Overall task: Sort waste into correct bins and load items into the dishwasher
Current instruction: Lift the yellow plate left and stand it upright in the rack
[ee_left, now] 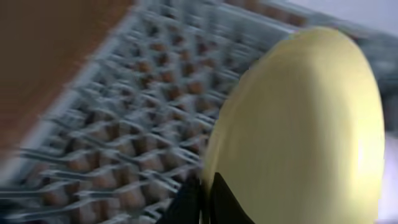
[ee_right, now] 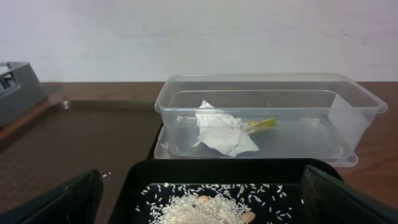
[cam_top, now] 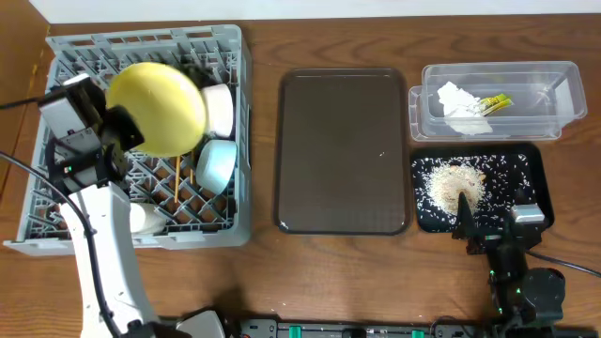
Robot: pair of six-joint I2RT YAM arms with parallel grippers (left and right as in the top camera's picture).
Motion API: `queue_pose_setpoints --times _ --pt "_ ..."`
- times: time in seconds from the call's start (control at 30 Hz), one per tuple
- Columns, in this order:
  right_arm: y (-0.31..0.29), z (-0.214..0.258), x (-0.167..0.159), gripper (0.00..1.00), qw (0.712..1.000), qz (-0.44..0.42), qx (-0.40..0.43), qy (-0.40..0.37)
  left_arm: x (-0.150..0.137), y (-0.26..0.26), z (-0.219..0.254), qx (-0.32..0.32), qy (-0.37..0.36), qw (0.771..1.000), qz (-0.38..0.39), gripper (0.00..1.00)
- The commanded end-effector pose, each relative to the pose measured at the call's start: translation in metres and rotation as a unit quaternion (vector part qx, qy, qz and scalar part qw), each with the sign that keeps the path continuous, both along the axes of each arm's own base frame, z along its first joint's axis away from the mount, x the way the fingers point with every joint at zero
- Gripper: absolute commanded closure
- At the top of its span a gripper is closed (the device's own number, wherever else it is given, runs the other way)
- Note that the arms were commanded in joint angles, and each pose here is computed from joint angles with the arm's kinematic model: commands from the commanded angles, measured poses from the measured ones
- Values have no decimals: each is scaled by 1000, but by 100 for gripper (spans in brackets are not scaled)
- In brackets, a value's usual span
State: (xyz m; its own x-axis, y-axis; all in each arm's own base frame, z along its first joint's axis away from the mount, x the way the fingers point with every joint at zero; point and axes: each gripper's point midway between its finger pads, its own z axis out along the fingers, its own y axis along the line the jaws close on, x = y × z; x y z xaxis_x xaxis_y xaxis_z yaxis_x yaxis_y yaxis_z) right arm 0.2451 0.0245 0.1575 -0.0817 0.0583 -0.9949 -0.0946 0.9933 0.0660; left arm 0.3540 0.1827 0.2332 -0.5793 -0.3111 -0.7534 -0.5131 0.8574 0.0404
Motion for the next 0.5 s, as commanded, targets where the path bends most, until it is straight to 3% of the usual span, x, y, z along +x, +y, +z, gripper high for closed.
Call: queue_pose_setpoints --times 0.0,0.47 --pt "-3 -1 0 1 1000 -6 -6 -1 -8 30 -4 79 46 995 41 93" --pt "-3 -1 0 1 1000 -6 -6 -1 11 21 -27 99 86 991 -5 93"
